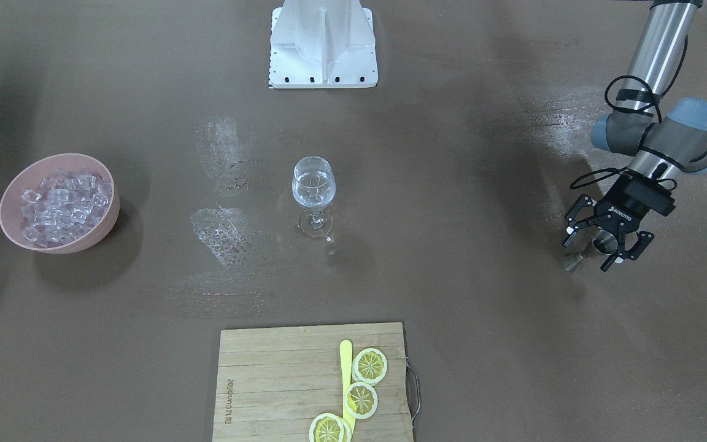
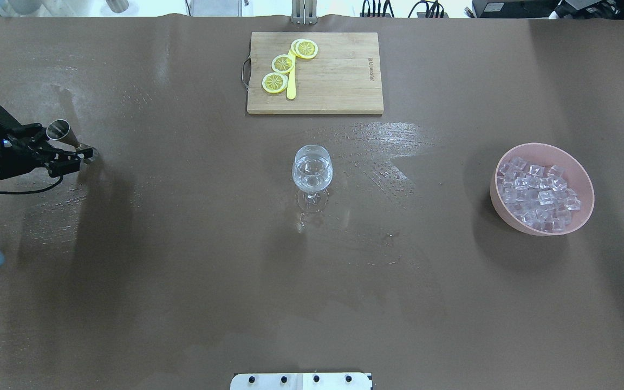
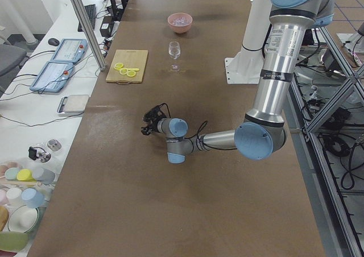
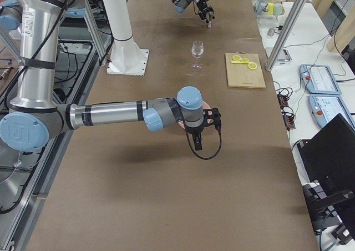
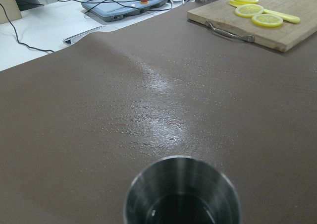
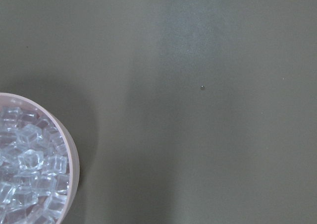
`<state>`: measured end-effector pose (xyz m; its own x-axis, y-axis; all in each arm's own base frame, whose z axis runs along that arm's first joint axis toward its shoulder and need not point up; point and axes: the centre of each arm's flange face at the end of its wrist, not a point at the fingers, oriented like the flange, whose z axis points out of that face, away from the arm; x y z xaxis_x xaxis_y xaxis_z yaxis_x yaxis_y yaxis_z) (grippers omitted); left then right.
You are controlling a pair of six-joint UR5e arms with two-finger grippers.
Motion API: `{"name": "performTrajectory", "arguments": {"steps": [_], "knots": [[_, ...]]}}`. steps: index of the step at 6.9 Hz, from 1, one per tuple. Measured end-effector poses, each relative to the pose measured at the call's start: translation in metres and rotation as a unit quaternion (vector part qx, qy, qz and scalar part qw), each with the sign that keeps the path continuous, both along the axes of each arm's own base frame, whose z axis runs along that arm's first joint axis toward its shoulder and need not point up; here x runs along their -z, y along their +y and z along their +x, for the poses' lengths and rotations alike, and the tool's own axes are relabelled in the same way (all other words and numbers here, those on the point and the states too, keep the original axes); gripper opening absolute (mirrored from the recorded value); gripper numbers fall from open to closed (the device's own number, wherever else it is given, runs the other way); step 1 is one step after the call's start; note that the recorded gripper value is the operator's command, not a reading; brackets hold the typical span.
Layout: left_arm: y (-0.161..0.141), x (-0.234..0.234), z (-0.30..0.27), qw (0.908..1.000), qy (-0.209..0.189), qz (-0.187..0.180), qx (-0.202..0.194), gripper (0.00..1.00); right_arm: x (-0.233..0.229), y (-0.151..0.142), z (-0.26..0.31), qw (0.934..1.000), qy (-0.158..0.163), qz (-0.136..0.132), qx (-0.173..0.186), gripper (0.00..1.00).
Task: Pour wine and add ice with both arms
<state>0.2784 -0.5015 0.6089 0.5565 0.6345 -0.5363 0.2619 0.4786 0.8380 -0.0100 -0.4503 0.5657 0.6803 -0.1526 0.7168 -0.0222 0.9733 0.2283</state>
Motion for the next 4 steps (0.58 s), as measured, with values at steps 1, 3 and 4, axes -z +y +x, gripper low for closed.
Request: {"name": "performTrajectory", "arguments": {"steps": [1, 3, 4], "knots": [[0.0003, 0.0004, 0.0019, 1.0000, 0.003, -0.004, -0.001, 0.31, 0.0000, 0.0002, 0.0000, 1.0000, 0.000, 0.000, 0.000, 0.99], [0.0025, -0.0020, 0.0022, 0.9999, 0.007, -0.013, -0.005, 0.00, 0.0007, 0.0006, 0.0000, 1.0000, -0.001, 0.000, 0.000, 0.99], [0.0040, -0.0026, 0.0018, 0.9996, 0.014, -0.022, -0.007, 0.00, 0.0011, 0.0014, 0.0001, 1.0000, -0.001, 0.000, 0.000, 0.99]]}}
